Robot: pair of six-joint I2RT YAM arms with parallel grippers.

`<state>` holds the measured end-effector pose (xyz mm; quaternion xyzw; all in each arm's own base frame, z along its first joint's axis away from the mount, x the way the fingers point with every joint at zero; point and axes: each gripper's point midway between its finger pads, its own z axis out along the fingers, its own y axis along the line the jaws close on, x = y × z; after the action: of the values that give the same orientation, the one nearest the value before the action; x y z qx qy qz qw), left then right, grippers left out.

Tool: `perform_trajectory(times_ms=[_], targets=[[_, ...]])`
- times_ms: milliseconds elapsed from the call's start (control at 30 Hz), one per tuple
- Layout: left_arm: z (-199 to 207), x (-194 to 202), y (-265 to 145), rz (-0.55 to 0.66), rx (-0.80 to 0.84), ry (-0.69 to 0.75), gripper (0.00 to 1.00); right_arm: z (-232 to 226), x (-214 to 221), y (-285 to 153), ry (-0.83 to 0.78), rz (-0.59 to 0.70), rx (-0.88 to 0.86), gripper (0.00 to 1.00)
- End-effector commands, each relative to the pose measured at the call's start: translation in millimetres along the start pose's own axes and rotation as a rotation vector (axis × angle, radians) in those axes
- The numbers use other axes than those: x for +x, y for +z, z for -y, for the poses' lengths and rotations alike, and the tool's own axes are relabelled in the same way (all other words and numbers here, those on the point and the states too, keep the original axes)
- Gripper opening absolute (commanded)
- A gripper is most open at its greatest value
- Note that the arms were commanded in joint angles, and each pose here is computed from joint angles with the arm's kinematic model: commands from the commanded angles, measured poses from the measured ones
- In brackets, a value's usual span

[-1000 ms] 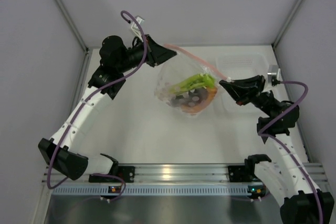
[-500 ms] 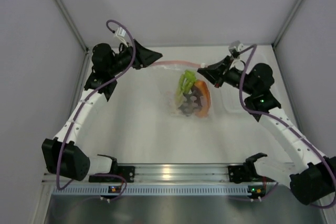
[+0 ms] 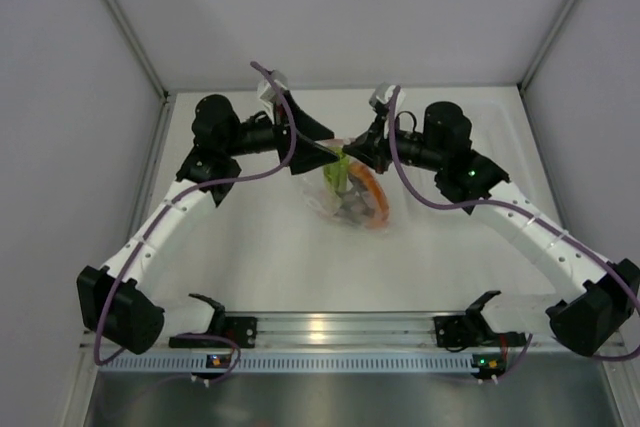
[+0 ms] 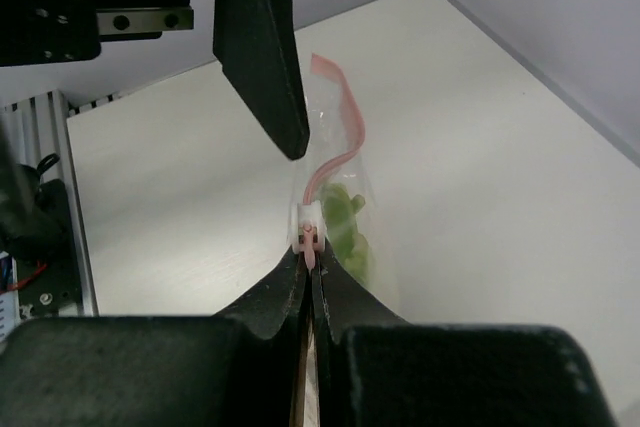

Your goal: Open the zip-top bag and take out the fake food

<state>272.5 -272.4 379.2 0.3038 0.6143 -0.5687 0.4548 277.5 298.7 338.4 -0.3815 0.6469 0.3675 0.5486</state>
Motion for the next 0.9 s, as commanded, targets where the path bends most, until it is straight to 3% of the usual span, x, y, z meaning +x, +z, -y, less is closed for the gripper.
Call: perform_trajectory(times_ms=[0,533,867], targets=[[62,-30,2,0.035,0.213,0.406,0.82,-17,-1,-3,-0.095,-0.046,-0.041,0.00],[61,-13,27,-0.075,0.410,0.401,0.49,-35,-2,-15,-0.137,0.016,-0.112,0.00],[46,3,32,-0.096,0.395,0.358,0.40,-39,-5,-19,-0.131,0.051,-0.113,0.00]])
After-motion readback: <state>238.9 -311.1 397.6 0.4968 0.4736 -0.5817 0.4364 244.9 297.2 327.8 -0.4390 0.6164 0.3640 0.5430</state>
